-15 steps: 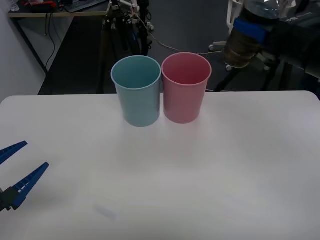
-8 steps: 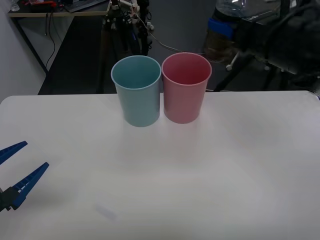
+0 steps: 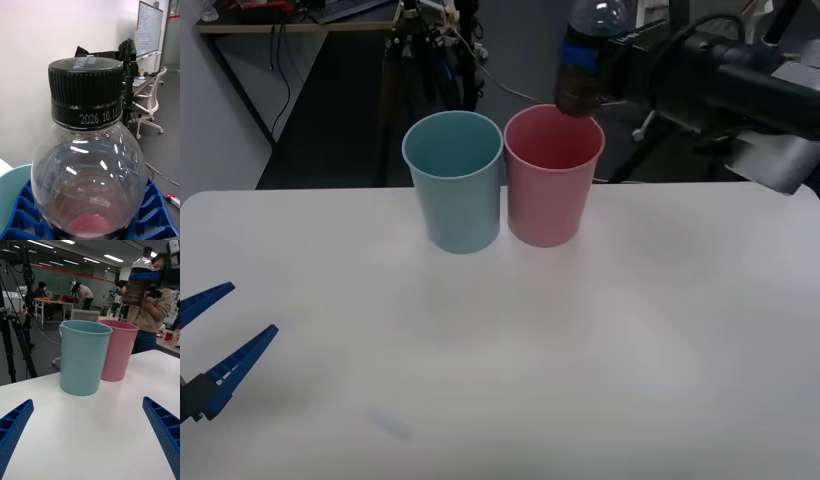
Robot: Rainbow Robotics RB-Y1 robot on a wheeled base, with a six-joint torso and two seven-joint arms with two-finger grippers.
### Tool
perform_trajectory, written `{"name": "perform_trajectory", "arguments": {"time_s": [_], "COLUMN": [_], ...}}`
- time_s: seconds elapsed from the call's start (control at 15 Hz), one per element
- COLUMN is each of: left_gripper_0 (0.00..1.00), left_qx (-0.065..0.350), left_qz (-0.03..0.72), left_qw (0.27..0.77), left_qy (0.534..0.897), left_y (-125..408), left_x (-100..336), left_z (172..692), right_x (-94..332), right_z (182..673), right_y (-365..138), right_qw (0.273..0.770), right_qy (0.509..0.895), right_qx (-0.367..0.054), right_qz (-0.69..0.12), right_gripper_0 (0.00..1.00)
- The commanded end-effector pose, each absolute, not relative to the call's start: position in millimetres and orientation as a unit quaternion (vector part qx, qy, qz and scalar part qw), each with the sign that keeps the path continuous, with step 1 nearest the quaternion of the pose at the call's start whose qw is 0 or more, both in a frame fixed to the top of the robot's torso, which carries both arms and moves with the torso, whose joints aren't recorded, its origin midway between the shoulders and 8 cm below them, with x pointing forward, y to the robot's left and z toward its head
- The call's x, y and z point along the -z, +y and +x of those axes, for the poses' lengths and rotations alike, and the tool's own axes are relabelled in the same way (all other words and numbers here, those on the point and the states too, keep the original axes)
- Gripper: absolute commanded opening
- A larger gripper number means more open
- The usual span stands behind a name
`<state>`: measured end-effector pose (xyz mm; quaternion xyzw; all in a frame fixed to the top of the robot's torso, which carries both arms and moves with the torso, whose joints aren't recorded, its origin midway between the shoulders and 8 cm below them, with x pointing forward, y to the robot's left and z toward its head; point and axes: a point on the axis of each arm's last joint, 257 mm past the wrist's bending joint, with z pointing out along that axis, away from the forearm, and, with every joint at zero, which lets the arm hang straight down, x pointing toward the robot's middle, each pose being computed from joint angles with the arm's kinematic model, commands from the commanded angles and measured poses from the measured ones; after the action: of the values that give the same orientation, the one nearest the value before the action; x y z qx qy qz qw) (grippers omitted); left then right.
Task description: Grasp the object on the table and drop it into the matching bin: aluminum can to the light blue bin, PET bottle to the pink bin.
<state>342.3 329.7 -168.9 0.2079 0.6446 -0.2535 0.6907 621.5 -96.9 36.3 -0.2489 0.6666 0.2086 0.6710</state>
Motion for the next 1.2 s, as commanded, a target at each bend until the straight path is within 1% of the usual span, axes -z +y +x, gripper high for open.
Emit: {"name": "perform_trajectory", "arguments": {"time_s": [0.07, 0.47, 0.6, 0.93, 1.0, 1.13, 1.2], "left_gripper_0": [1.0, 1.0, 1.0, 1.0, 1.0, 1.0, 1.0], "left_qx": [0.253, 0.253, 0.253, 0.253, 0.253, 0.253, 0.253], "left_qz": [0.208, 0.208, 0.208, 0.208, 0.208, 0.208, 0.208], "left_qw": [0.691, 0.691, 0.691, 0.691, 0.691, 0.691, 0.691], "left_qy": [0.645, 0.645, 0.645, 0.645, 0.645, 0.645, 0.645], "left_y": [330, 330, 330, 330, 330, 330, 330], "left_x": [169, 169, 169, 169, 169, 169, 169], "left_z": [342, 342, 342, 342, 342, 342, 342], "right_x": [-29, -7, -3, -2, -3, -2, -2], "right_z": [631, 648, 650, 652, 652, 652, 652], "right_y": [-85, -64, -59, -57, -57, -57, -58], "right_qw": [0.668, 0.671, 0.67, 0.67, 0.671, 0.67, 0.669], "right_qy": [0.669, 0.668, 0.669, 0.668, 0.668, 0.669, 0.67], "right_qx": [-0.206, -0.19, -0.191, -0.189, -0.191, -0.191, -0.194], "right_qz": [-0.252, -0.261, -0.259, -0.261, -0.26, -0.259, -0.255], "right_gripper_0": [0.0, 0.0, 0.0, 0.0, 0.02, 0.9, 1.0]}}
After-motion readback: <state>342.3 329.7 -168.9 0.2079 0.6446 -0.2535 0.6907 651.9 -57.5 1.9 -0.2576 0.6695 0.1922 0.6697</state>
